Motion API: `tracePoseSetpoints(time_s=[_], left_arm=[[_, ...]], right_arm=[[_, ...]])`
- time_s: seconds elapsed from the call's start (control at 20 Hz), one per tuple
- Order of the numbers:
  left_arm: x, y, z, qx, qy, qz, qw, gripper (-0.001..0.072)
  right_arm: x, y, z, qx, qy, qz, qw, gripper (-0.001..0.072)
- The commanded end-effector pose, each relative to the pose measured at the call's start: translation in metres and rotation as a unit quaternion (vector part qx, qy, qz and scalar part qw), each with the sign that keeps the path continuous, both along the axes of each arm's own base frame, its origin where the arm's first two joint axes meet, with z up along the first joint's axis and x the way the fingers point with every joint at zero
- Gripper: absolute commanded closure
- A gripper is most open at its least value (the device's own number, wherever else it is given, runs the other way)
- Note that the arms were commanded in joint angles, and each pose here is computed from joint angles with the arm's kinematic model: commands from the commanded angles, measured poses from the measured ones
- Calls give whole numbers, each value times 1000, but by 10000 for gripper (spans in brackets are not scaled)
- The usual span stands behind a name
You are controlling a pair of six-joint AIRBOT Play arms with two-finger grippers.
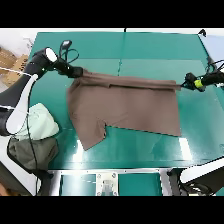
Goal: Fold the shirts.
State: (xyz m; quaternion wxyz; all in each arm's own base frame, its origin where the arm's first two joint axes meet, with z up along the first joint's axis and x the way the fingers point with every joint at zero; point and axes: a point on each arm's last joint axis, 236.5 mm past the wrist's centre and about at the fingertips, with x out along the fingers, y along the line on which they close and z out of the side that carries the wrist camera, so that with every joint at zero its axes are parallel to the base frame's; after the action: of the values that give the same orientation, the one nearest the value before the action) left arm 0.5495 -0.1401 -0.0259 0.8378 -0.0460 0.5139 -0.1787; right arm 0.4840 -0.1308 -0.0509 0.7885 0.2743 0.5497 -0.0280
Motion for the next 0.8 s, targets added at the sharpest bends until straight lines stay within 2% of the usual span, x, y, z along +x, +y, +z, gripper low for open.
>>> tracePoseSetpoints(time_s=[0.0,0.45,0.5,0.55,0.6,0.65,0.75], left_arm=[[-28,4,-35,13,66,-8,998,690],[-45,-4,-42,-3,107,-16,994,690],[-52,-5,-42,-2,121,-22,992,687],[-58,-4,-39,1,133,-29,991,564],[-64,-5,-31,1,145,-36,989,201],[-67,-4,-21,3,155,-35,987,86],[-72,1,5,16,167,-42,985,84]], right_arm=[[-26,5,-28,3,48,9,999,697],[-45,19,-31,27,84,27,996,696],[-46,19,-30,29,87,25,995,668],[-46,18,-26,31,90,21,995,498],[-49,13,-17,29,96,12,995,379],[-53,5,-8,18,103,3,995,378],[-66,-16,17,-21,113,-18,993,379]])
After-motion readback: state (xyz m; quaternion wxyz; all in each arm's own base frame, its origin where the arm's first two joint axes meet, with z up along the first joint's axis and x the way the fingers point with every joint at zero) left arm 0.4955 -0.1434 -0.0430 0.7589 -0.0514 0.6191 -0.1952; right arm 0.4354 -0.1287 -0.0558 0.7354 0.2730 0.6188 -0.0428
